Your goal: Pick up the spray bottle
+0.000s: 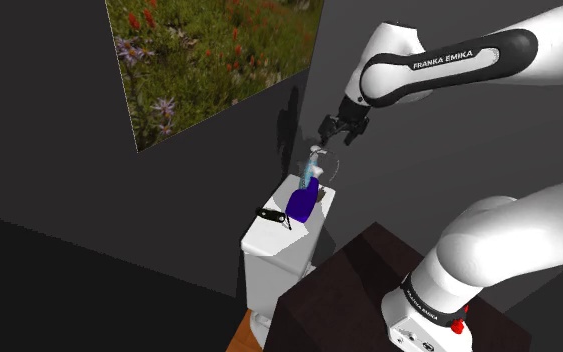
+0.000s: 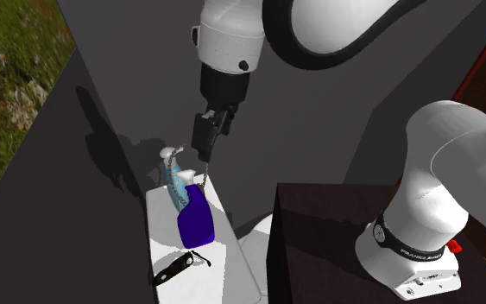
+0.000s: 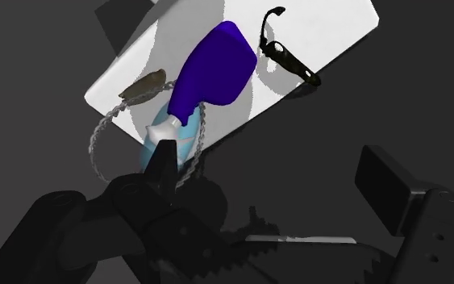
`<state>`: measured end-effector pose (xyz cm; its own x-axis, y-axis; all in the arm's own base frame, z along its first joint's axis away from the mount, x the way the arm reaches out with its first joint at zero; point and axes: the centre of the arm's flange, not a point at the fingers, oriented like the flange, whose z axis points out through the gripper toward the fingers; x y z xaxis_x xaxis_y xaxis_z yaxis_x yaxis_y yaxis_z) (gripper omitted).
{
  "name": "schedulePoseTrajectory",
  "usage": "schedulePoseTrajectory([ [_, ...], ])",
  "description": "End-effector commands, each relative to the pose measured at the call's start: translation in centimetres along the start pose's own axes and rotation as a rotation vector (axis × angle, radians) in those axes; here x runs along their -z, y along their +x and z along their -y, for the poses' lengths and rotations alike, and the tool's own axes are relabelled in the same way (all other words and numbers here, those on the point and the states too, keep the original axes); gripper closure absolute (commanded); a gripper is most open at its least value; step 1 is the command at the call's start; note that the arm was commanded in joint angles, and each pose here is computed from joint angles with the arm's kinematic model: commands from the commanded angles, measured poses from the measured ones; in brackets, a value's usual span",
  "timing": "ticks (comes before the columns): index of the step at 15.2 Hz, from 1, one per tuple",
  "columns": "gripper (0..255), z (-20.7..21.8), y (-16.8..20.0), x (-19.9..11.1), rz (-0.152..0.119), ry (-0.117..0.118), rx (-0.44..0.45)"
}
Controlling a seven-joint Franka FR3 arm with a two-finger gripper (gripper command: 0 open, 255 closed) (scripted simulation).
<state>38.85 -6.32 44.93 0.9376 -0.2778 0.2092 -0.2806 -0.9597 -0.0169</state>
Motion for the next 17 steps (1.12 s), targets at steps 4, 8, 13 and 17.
schedulePoseTrajectory([
  [4,0,-1.3,1.9,-5.7,-0.045,-0.034,-0.05],
  [8,0,-2.7,3.4,-10.3,-0.077,-0.063,-0.089],
  [13,0,-4.6,5.3,-16.0,-0.117,-0.098,-0.139],
  [17,0,-6.3,6.9,-20.4,-0.15,-0.126,-0.178],
])
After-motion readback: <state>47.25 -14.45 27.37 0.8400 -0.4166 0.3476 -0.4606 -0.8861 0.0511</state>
